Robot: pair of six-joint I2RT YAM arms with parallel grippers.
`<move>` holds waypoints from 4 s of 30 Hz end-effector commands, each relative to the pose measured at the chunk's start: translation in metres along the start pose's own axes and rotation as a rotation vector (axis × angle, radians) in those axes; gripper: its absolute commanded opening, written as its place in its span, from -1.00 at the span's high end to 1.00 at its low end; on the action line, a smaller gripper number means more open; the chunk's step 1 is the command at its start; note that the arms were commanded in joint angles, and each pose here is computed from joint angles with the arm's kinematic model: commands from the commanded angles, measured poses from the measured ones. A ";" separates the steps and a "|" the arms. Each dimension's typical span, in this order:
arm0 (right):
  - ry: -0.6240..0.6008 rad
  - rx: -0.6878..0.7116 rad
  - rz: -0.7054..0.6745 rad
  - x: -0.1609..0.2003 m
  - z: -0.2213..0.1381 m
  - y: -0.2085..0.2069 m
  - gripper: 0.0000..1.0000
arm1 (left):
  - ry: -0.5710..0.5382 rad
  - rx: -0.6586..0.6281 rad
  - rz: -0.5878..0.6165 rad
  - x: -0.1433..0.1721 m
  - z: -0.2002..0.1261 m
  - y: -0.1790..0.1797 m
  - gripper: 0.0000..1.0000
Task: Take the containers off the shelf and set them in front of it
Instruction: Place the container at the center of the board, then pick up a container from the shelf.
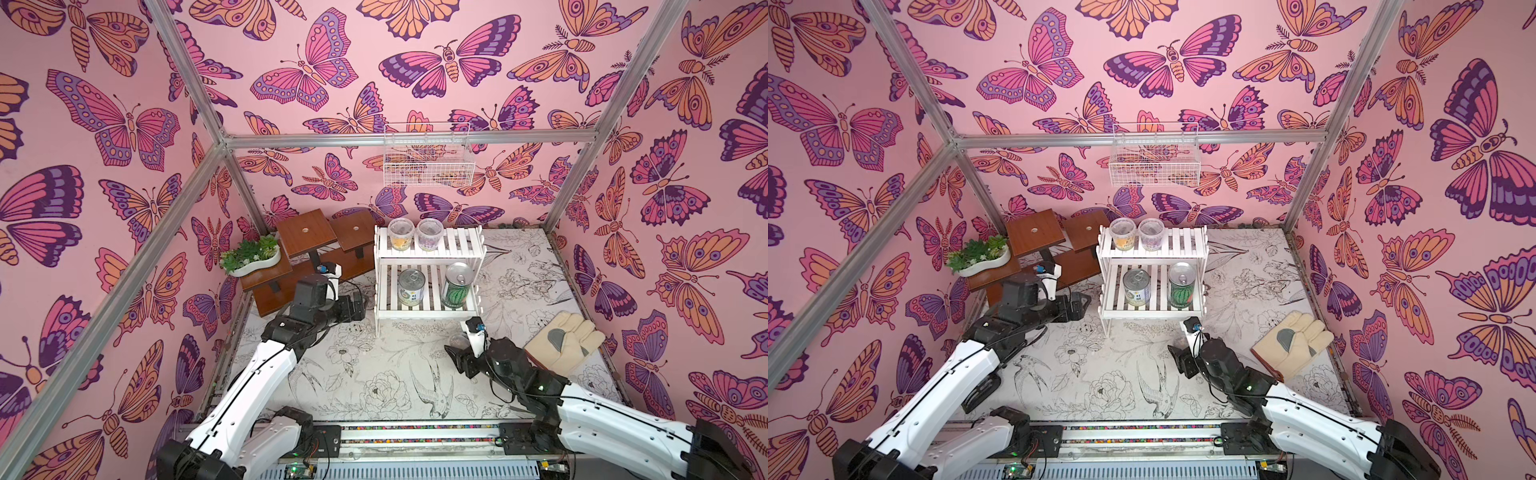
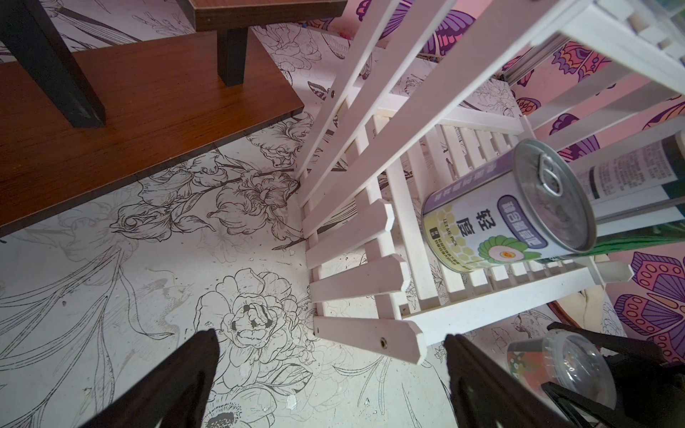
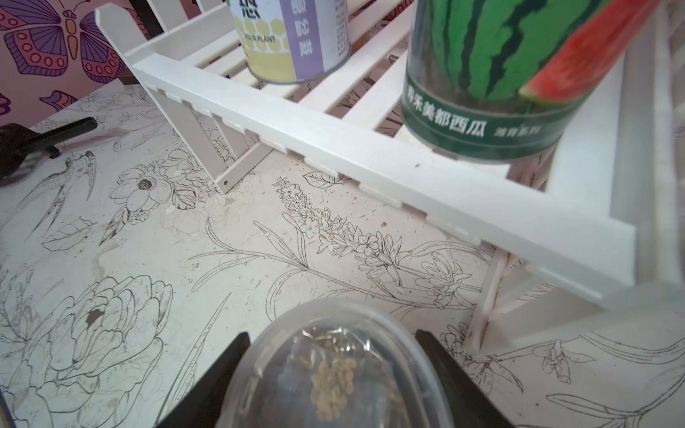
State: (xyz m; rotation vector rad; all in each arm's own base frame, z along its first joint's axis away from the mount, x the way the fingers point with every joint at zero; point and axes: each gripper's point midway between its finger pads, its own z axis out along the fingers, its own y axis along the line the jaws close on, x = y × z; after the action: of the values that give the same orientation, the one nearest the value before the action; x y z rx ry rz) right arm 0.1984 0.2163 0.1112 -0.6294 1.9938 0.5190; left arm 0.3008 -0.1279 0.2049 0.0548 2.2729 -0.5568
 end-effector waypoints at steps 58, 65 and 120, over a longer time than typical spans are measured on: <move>0.125 0.082 0.049 -0.008 -0.016 -0.009 -0.82 | 0.019 0.000 0.064 -0.001 -0.002 -0.007 -1.00; 0.089 0.007 0.027 -0.057 -0.048 0.006 -0.87 | 0.003 0.011 0.069 -0.002 -0.008 -0.010 -1.00; -0.187 -0.257 -0.135 -0.326 0.050 -0.025 -0.96 | -0.003 0.201 0.207 -0.003 -0.023 -0.045 -0.99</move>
State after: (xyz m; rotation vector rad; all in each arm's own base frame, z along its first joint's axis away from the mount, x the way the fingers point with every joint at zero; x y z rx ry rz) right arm 0.3805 0.2975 0.3599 -0.8273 1.7478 0.7293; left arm 0.2799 -0.1604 0.2441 0.3688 2.1608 -0.6906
